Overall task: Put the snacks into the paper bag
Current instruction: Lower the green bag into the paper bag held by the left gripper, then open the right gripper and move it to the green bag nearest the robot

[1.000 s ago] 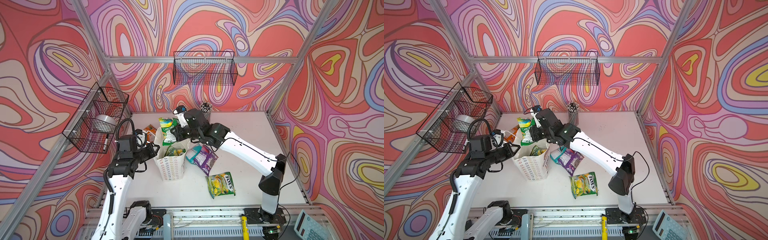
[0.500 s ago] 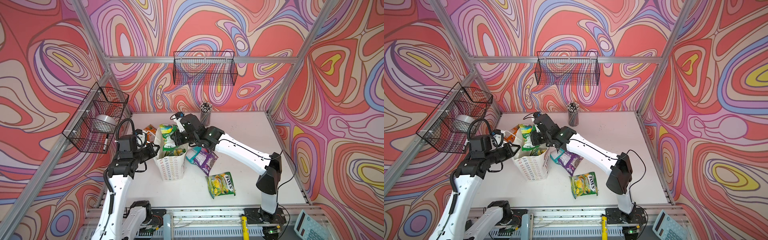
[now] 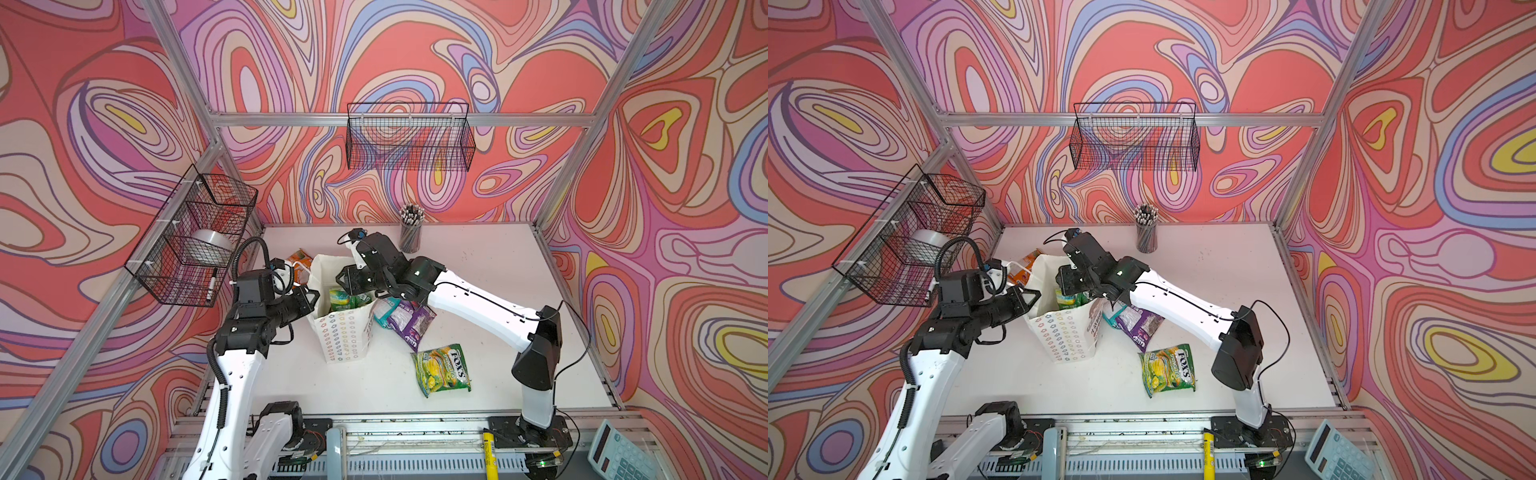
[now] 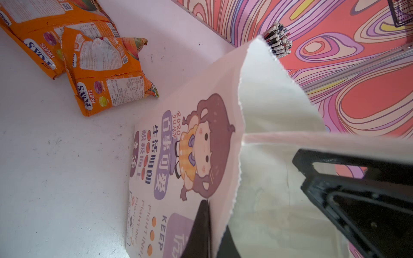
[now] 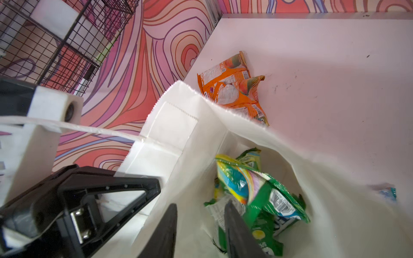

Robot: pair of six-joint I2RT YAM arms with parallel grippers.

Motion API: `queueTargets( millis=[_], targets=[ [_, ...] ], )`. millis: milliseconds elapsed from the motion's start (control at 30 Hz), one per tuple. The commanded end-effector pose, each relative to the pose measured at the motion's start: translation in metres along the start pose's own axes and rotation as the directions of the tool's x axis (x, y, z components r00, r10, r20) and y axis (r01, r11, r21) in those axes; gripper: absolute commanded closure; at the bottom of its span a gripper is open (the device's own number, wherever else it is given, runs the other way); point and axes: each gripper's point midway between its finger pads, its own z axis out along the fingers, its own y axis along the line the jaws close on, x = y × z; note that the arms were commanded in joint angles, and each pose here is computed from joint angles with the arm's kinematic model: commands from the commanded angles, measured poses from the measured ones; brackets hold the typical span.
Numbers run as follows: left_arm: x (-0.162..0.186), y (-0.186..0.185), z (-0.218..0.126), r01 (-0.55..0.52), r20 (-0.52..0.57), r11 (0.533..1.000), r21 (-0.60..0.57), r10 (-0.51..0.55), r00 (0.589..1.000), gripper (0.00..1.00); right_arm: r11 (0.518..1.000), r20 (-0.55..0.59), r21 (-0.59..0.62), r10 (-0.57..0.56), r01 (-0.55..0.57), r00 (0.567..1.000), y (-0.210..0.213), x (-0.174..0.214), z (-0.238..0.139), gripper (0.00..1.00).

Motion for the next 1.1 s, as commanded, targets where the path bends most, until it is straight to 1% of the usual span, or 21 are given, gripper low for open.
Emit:
queueTargets(
  millis=[0,200,367,467,567,633,800,833,1067],
  targets=[
    [-0.005,-0.002,-0.001,-0.007,0.02,1.0,0.015,0.007,1.0,1.0,1.0,0.019,0.0,-0.013,0.013,1.0,0.005,-0.002,-0.007,0.6],
    [-0.004,-0.001,0.0,-0.008,0.02,1.0,0.012,0.008,1.0,1.0,0.998,0.043,-0.034,-0.049,0.05,0.998,0.017,-0.011,-0.018,0.54],
    [-0.005,-0.002,0.0,-0.007,0.018,1.0,0.013,0.007,1.0,1.0,0.993,0.08,-0.056,-0.098,0.102,0.992,0.029,-0.025,-0.034,0.43],
    [-0.004,0.0,0.001,-0.005,0.018,1.0,0.008,0.005,1.0,1.0,0.989,0.114,-0.058,-0.13,0.137,0.985,0.035,-0.038,-0.049,0.32],
    [-0.003,-0.001,0.001,-0.005,0.011,1.0,0.013,0.005,1.0,1.0,0.986,0.148,-0.037,-0.154,0.161,0.977,0.037,-0.047,-0.064,0.12],
    [-0.005,-0.001,0.0,-0.008,0.02,1.0,0.008,0.008,1.0,1.0,0.984,0.167,-0.023,-0.17,0.176,0.971,0.036,-0.052,-0.074,0.02],
    [-0.003,-0.001,0.001,-0.004,0.009,1.0,0.01,0.003,1.0,1.0,0.978,0.195,0.029,-0.21,0.209,0.958,0.03,-0.058,-0.095,0.02],
    [-0.003,0.0,0.001,-0.003,0.01,1.0,0.008,0.003,1.0,1.0,0.977,0.217,0.039,-0.215,0.211,0.952,0.03,-0.063,-0.11,0.02],
    [-0.003,-0.001,0.001,-0.002,0.01,1.0,0.012,0.002,1.0,1.0,0.961,0.282,0.198,-0.247,0.195,0.927,0.002,-0.073,-0.159,0.02]
  ],
)
